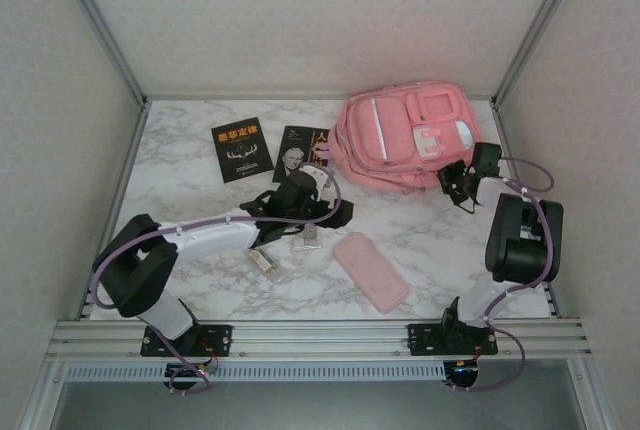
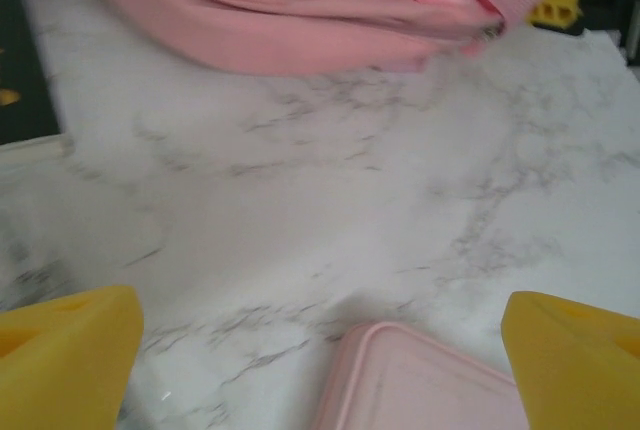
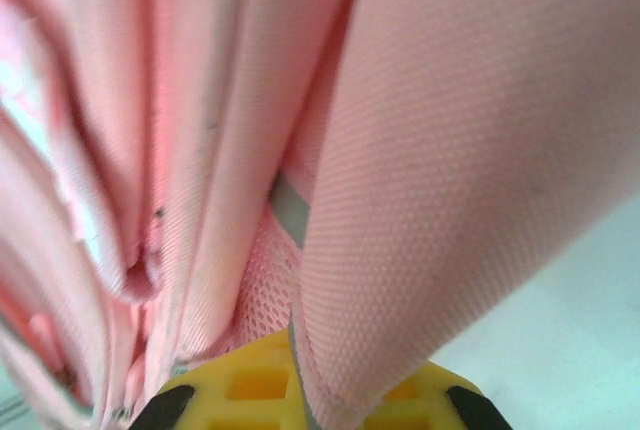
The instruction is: Pack the student bag
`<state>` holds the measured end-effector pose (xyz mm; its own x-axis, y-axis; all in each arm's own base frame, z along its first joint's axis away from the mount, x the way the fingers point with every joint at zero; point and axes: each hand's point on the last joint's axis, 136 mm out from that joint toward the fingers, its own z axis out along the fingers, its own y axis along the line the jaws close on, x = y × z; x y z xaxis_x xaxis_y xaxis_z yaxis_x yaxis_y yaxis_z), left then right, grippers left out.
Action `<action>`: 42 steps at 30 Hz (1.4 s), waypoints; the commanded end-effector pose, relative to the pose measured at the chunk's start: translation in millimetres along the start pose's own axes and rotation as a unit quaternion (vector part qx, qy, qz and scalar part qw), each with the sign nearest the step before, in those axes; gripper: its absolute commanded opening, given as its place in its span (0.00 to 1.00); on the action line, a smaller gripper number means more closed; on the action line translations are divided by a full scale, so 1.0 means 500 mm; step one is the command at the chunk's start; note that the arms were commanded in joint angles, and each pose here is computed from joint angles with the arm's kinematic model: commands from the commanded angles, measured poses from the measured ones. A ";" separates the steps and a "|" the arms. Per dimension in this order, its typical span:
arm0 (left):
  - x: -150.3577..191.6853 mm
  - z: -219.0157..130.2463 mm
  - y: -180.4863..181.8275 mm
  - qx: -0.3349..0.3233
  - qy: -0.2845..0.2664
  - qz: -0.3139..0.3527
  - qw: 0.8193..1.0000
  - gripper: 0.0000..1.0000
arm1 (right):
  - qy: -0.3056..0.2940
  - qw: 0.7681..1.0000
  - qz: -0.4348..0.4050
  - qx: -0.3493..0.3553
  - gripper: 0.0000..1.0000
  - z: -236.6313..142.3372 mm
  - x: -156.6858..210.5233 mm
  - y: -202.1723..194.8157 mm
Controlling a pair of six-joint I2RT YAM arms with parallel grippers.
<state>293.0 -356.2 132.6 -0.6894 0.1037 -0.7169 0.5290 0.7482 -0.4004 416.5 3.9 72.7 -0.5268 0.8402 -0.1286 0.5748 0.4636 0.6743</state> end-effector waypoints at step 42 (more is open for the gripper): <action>-0.185 0.303 -0.077 -0.040 -0.069 0.067 0.995 0.47 | 0.092 0.981 -0.023 -0.166 0.00 -0.137 0.192 0.218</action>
<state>381.8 -494.5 113.7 -0.5876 0.2008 -0.7838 0.6151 0.7402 -0.2715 393.5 89.1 148.2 -0.5937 0.8010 -0.0773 0.4382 0.4023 0.8038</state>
